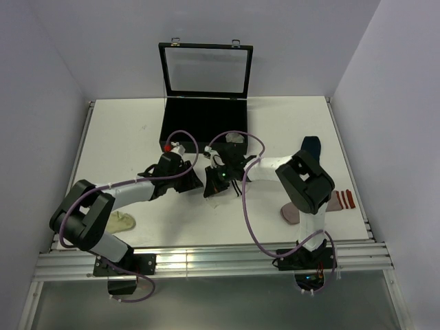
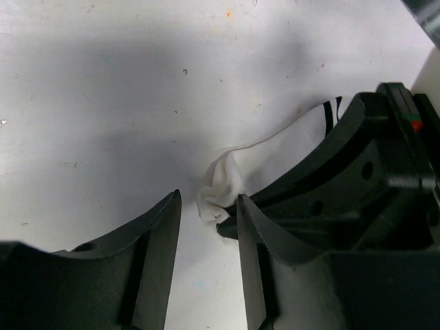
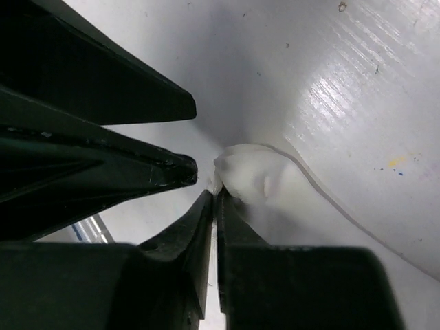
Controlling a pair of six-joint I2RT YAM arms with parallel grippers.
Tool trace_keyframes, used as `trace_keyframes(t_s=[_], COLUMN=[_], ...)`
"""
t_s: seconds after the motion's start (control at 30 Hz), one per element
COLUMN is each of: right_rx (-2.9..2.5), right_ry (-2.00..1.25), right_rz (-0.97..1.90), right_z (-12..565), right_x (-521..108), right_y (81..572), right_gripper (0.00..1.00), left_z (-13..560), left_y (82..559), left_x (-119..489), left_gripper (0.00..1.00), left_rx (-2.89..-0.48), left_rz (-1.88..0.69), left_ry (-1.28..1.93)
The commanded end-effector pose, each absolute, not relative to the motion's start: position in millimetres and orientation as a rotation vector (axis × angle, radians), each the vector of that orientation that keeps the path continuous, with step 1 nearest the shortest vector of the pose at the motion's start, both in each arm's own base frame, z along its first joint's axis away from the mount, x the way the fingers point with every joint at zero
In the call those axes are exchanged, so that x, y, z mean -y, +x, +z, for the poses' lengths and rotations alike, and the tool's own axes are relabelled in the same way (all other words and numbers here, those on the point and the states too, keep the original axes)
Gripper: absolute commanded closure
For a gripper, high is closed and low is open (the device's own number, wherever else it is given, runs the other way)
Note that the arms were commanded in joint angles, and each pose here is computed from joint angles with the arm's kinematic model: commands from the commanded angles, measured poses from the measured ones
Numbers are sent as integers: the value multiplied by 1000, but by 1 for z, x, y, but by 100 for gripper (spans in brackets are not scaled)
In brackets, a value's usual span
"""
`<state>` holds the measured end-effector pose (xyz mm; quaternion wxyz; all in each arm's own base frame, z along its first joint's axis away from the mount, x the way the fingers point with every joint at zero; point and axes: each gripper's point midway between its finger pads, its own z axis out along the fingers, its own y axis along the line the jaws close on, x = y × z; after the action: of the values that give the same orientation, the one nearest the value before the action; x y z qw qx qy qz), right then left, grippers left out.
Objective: Roll the socks
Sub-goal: Roll the sock at the center of the board.
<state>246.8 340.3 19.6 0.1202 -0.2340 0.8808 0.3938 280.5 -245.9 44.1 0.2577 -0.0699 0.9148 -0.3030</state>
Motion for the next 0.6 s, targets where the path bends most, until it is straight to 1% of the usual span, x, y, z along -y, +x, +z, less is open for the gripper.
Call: trace_keyframes(t_s=[0.0,0.03,0.07,0.1,0.17,0.2,0.3,0.43,0.57], right_rx=[-2495,-2491,-2470,-2472,-2449,-2445,-2421,-2367,-2352], right_ry=[-748,-759,-765,-767,-772,-787,-814,-870,-932], right_rz=[1063,1039,997,965,875,842,718,568,441], right_z=[45,45,51,51,55,55,57,61,54], right_x=[-348,-348,-349,-348,-344,-344,-338,-333,-331], right_y=[254,255,256,255,259,255,251,245,236], right_gripper=[88,82,78,72,68,63,57,55,54], left_z=[52,54,51,57,56,61,71,81,87], left_y=[282,282,279,281,280,282,285,286,284], left_x=[245,242,236,229,216,208,191,169,158], left_gripper=[57,57,57,57,57,56,54,53,52], left_rx=[-2445,-2437,-2440,-2412,-2401,-2375,-2327,-2268,-2240], left_rz=[-834,-818,-800,-776,-745,-725,-699,-621,-587], left_ry=[-211,-227,-254,-279,-331,-357,-407,-459,-469])
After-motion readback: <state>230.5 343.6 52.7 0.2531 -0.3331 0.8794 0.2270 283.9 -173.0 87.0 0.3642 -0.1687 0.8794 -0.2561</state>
